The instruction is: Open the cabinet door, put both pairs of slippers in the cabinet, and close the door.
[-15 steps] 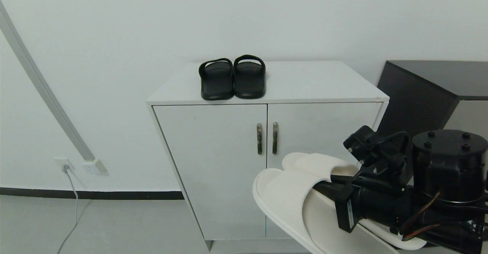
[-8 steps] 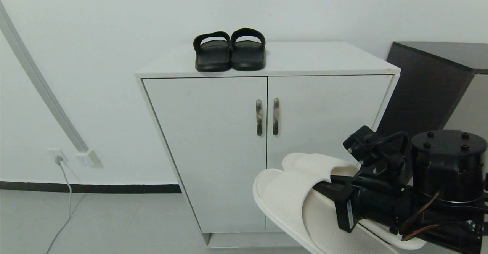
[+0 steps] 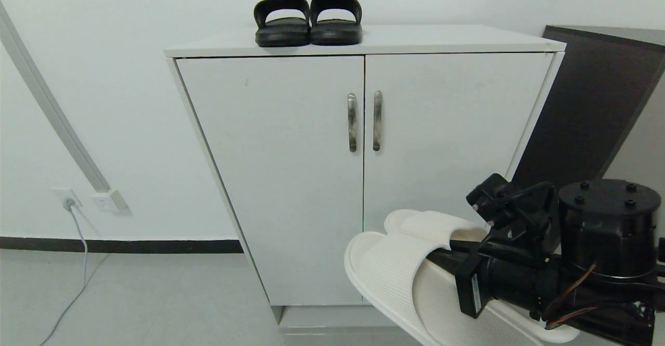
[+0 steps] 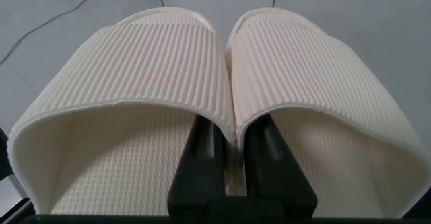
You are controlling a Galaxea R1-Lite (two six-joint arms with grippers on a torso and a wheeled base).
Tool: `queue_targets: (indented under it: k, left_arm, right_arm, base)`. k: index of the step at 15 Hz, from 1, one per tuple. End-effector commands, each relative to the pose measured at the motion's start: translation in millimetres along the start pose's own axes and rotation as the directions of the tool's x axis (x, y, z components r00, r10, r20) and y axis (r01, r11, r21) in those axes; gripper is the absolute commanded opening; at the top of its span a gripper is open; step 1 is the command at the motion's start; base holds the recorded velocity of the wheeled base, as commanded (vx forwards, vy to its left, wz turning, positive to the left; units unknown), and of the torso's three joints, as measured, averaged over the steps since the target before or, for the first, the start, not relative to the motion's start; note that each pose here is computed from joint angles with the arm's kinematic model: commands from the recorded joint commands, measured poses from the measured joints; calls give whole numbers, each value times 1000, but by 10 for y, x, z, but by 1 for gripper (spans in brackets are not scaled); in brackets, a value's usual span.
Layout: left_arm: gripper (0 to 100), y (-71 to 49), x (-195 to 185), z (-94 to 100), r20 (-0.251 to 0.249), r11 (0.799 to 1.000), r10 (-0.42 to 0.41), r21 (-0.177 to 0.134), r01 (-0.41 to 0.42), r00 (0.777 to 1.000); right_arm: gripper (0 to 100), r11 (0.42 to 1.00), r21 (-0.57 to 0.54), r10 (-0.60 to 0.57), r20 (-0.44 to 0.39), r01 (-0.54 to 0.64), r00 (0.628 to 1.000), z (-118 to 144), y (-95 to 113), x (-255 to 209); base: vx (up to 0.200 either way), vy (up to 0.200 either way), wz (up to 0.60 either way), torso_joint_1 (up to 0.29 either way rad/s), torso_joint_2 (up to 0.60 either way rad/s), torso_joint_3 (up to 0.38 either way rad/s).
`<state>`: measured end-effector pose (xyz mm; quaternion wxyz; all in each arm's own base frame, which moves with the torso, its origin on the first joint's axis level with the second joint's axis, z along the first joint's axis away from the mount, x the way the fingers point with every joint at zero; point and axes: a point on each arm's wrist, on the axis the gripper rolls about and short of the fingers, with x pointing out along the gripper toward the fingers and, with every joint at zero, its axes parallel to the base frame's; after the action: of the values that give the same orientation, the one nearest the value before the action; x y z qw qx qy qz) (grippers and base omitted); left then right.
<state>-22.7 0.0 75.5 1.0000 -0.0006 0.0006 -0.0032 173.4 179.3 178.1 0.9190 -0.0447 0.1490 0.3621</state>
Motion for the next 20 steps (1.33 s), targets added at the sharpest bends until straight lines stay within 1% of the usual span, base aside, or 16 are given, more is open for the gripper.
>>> queue_targets:
  k: [1,3,4,5,6,7,8,9,11,13,14,15,18,20]
  left_arm:
    - [100,0,1,1,0,1000,0,0,0,1000]
    - [100,0,-1,2,3,1000,0,4,0,1000]
    - [100,-1,-4,21,9,1000,-3,15,3,1000]
    - [100,-2,-11,91,21,1000,-7,12,7,1000]
    - [100,-8,-3,411,20,998,-41,-56,42,999]
    - [100,-16,87,574,-34,994,-76,-87,73,997]
    - [100,-26,218,712,-87,989,-119,-98,110,989]
    - [100,-34,359,821,-114,984,-154,-109,142,981]
    - [100,-51,646,953,-112,970,-225,-117,212,968]
    - [100,-63,852,1030,-99,957,-277,-120,265,956]
    - [100,-69,896,1053,-90,952,-293,-119,282,952]
    - [100,-86,994,1099,-85,943,-321,-118,310,943]
    - [100,-198,1200,1203,-113,905,-421,-128,407,900]
    - [100,-292,1331,1267,-128,875,-479,-152,460,869]
  right_arm:
    - [0,1000,-1,2,-3,-2,1000,-22,3,-3]
    - [0,1000,0,2,3,-2,1000,-22,3,-4]
    - [0,1000,-2,0,0,0,1000,-32,3,-1]
    - [0,1000,-2,2,-1,-2,1000,-38,3,-6]
    - [0,1000,-2,2,-3,-2,1000,-42,2,-7]
    - [0,1000,-4,3,-3,-3,1000,-44,6,-3]
    - [0,1000,-16,3,0,-3,1000,-46,6,-5]
    - [0,1000,-21,2,0,-2,1000,-56,5,-11]
    - [0,1000,-20,2,13,-2,1000,-46,5,-15]
    - [0,1000,-20,2,14,-2,1000,-46,5,-27]
    - [0,1000,-20,2,14,-2,1000,-49,4,-28]
    - [0,1000,-20,2,14,-2,1000,-51,4,-32]
    - [0,1000,-21,7,9,-6,1000,-63,12,-30]
    - [0,1000,-21,7,20,-7,1000,-52,12,-30]
  base:
    - [0,0,0,-2,183,178]
    - [0,0,0,0,83,78]
    - [0,0,0,0,0,0]
    - [0,0,0,0,0,0]
    - [0,0,0,0,0,0]
    - [0,0,0,0,0,0]
    - [0,0,0,0,0,0]
    - [0,0,0,0,0,0]
    - [0,0,0,0,0,0]
    - [0,0,0,0,0,0]
    - [0,0,0,0,0,0]
    - [0,0,0,0,0,0]
    - [0,0,0,0,0,0]
    - [0,0,0,0,0,0]
